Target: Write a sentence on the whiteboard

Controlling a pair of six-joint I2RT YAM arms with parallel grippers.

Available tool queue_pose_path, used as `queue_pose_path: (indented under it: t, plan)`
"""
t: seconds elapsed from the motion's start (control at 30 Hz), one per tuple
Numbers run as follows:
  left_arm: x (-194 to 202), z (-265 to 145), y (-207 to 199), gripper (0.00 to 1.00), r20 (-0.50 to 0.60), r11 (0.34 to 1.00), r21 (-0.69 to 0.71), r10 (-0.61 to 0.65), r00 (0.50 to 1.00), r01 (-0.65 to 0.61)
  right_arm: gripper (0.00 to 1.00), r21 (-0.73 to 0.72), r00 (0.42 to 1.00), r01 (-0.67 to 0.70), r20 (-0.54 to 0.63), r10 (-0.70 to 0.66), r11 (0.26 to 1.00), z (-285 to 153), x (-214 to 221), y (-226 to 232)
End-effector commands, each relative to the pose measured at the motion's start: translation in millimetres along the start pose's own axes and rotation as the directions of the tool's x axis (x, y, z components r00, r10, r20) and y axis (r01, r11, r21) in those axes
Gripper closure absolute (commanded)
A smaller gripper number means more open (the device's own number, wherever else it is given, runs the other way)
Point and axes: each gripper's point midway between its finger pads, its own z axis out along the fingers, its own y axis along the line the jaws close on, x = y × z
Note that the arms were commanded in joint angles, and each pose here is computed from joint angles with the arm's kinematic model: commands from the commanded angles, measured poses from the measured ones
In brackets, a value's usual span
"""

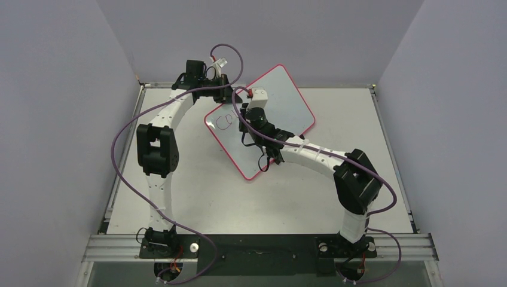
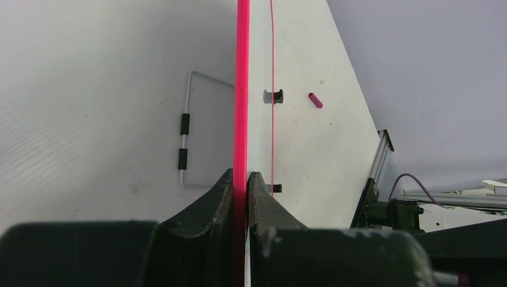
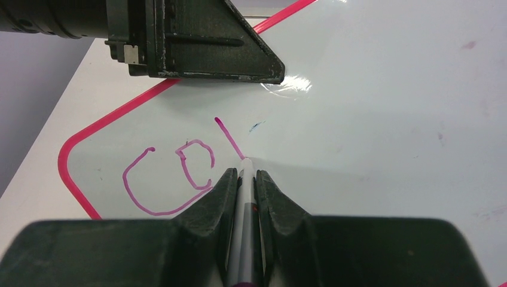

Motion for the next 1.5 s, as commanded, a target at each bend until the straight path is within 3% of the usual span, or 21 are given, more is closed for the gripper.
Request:
queue_pose_path:
  t: [0.0,0.57,1.47]
  plan:
    - [-6,1,-22,1.0,0.021,0.992,-0.006,0.124,0.992,-0.124,1.0,0.065,1.0,0.016,-0.014,-0.015,0.998,5,-7,-7]
    - [-6,-1,-24,1.0,0.022,0.992,0.0,0.127,0.992,-0.127,1.0,0.043,1.0,0.022,0.007,-0.023,0.999,25,-32,7]
    - [-6,-1,-22,1.0,0.022,0.992,-0.008,0.125,0.992,-0.124,1.0,0.04,0.999,-0.006,-0.038,0.007,0.999,3,-6,-6]
